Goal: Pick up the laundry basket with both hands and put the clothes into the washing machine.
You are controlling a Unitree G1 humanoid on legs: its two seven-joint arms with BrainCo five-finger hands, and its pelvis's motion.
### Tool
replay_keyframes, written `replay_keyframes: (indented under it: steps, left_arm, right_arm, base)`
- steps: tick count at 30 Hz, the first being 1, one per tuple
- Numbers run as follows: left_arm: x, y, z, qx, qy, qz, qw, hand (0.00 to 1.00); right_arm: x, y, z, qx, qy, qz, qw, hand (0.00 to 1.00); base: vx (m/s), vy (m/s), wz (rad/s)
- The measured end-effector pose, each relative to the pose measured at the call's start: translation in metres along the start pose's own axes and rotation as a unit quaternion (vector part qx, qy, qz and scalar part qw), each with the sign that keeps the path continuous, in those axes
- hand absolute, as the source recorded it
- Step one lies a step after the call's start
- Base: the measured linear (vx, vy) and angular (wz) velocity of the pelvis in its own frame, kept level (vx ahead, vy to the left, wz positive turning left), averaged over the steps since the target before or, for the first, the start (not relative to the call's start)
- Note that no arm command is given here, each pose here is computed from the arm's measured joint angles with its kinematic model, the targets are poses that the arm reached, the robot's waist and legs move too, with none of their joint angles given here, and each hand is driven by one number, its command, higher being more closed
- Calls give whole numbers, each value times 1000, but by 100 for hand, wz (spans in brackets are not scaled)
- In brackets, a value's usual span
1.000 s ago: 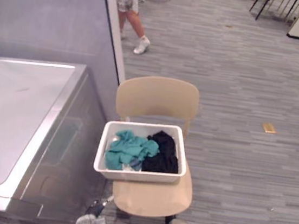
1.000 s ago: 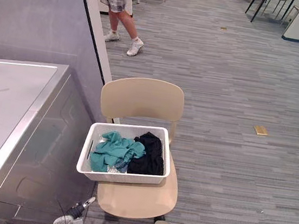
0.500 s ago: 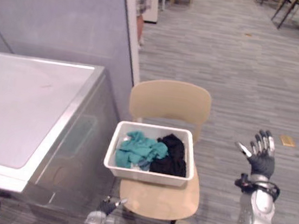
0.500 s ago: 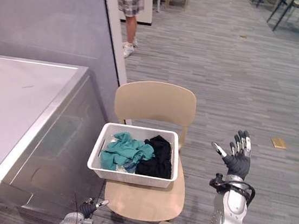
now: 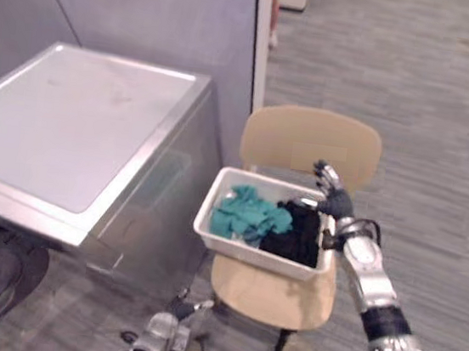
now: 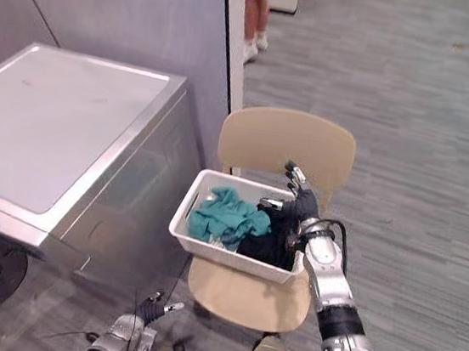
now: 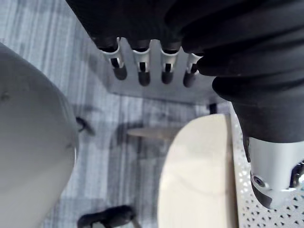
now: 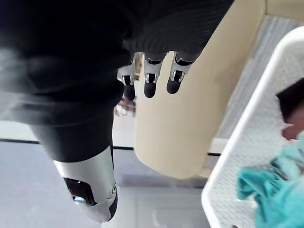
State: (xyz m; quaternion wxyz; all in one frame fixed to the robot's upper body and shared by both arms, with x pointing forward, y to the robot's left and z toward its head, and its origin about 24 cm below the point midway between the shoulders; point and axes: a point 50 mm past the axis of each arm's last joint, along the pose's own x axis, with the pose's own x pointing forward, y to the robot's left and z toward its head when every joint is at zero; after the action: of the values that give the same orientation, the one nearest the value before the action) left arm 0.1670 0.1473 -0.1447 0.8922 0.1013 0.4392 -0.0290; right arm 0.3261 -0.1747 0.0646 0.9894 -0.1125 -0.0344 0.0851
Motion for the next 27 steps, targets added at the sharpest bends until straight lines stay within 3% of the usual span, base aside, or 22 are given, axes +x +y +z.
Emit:
replay_keyframes:
  steps: [10, 18, 22, 27]
  left_arm:
    - [11, 10, 66, -7, -87, 32, 996, 0]
    - [12, 17, 106, -27, -141, 55, 988, 0]
    - [12, 24, 112, -73, -143, 73, 984, 0]
    - [12, 22, 123, -81, -154, 73, 982, 0]
  right_arm:
    - [61, 11, 52, -88, -20, 52, 995, 0]
    - [77, 11, 68, -146, -17, 61, 987, 0]
    - [83, 8, 71, -150, -3, 52, 987, 0]
    - [84, 2, 63, -144, 23, 31, 989, 0]
  base:
    - [-36, -45, 5]
    - [-12, -3, 12]
    - [-41, -31, 23]
    - [-71, -51, 28]
